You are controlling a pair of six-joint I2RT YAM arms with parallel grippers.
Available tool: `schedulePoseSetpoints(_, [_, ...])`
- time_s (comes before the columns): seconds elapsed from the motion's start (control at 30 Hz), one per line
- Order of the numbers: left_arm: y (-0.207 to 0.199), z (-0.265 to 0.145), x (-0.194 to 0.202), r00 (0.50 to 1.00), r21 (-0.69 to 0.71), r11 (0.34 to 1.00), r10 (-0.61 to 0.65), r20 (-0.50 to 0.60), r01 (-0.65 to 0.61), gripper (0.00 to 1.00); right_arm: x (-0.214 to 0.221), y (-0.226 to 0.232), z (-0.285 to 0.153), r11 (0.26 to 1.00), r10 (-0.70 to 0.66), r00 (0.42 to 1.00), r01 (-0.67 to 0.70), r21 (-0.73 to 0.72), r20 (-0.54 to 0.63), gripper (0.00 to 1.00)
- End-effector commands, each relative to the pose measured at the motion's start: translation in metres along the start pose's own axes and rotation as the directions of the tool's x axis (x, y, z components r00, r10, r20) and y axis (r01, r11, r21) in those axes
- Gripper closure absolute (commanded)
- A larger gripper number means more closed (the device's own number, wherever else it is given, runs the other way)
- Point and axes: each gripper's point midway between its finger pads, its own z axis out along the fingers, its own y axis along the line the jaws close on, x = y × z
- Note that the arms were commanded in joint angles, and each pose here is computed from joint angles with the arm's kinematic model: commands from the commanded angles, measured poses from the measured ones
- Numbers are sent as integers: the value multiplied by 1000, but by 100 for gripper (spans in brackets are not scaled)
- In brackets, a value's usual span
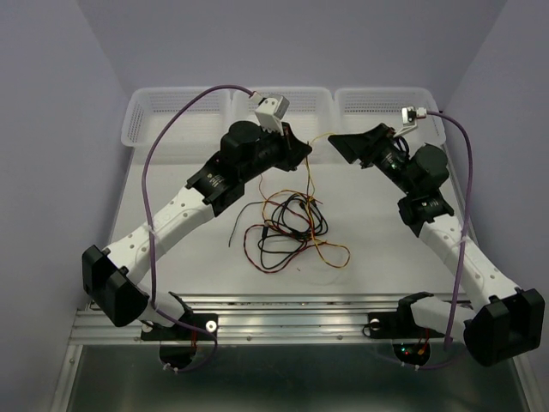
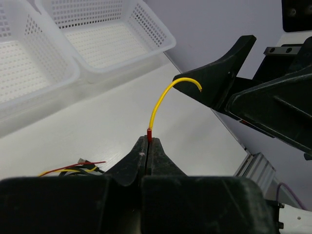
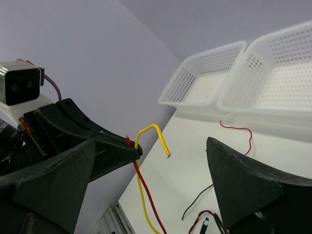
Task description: Untangle the cables
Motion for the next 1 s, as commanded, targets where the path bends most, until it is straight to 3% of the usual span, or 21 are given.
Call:
schedulePoseSetpoints(0.0, [-11, -2, -17, 996, 39, 999, -32, 84, 29, 100, -6, 3, -3, 1000, 26, 998, -26, 2, 50, 0])
schedulePoseSetpoints(0.23, [-15, 3, -13, 996, 64, 996, -59, 74, 54, 100, 0, 8, 8, 997, 60, 997, -58, -53, 40, 0])
schedulePoseSetpoints(0.33, [-17, 4, -12, 995, 75, 995, -69, 72, 63, 100, 4, 6, 13, 996, 71, 997, -70, -52, 29, 7])
schedulePoseSetpoints(0.4, [-19, 4, -10, 995, 90, 994, -74, 69, 68, 100, 7, 6, 15, 996, 81, 996, -79, -51, 32, 20])
schedulePoseSetpoints(0.5, [-20, 6, -7, 995, 99, 993, -77, 60, 70, 100, 7, 7, 18, 994, 89, 995, -86, -62, 36, 28])
schedulePoseSetpoints(0.83, [-23, 8, 0, 996, 116, 990, -82, 40, 77, 100, 3, 8, 27, 992, 114, 992, -109, -69, 61, 27])
schedulePoseSetpoints(0.97, [-27, 7, 3, 996, 135, 988, -83, 32, 78, 100, 5, 4, 31, 991, 121, 991, -117, -71, 58, 42])
